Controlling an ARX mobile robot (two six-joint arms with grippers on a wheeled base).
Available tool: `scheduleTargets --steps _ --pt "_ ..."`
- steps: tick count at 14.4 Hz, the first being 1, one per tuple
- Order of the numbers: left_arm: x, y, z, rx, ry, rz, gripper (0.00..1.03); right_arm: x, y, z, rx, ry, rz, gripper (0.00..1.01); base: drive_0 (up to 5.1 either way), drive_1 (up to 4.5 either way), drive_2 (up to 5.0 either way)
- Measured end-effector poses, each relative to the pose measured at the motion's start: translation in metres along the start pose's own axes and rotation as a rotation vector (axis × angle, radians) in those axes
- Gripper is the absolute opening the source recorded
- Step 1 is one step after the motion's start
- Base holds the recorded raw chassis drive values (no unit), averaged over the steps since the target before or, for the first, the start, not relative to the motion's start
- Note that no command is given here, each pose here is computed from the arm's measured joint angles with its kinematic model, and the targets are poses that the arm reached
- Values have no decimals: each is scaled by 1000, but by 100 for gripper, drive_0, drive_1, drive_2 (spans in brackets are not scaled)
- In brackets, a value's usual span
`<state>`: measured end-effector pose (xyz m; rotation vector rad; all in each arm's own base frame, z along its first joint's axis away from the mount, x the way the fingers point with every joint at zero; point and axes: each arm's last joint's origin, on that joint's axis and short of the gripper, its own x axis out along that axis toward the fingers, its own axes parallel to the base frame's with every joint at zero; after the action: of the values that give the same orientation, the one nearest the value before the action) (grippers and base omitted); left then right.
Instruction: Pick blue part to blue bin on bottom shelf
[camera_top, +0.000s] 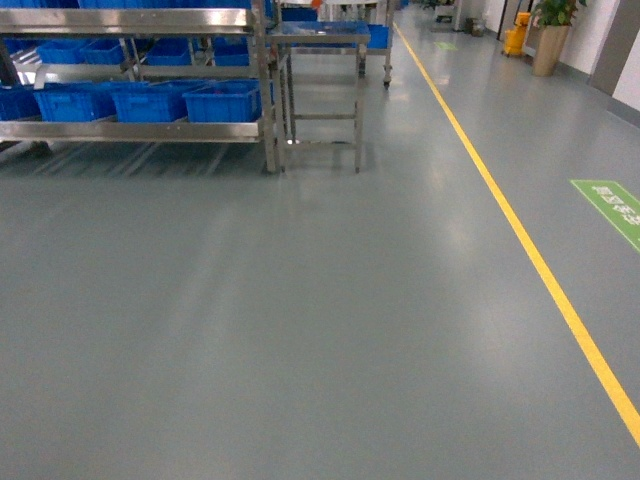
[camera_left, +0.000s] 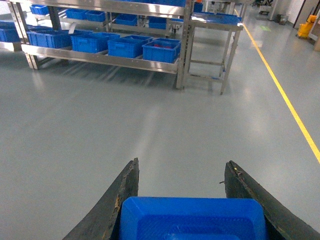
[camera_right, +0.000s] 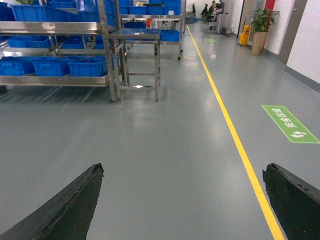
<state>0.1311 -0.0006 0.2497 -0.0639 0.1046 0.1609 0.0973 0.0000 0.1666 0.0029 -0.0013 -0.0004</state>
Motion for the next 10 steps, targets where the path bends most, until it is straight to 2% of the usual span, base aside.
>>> scheduleTargets --steps 10 --pt "0 0 0 -1 -4 -1 43 0 0 0 0 0 0 98 12 439 -415"
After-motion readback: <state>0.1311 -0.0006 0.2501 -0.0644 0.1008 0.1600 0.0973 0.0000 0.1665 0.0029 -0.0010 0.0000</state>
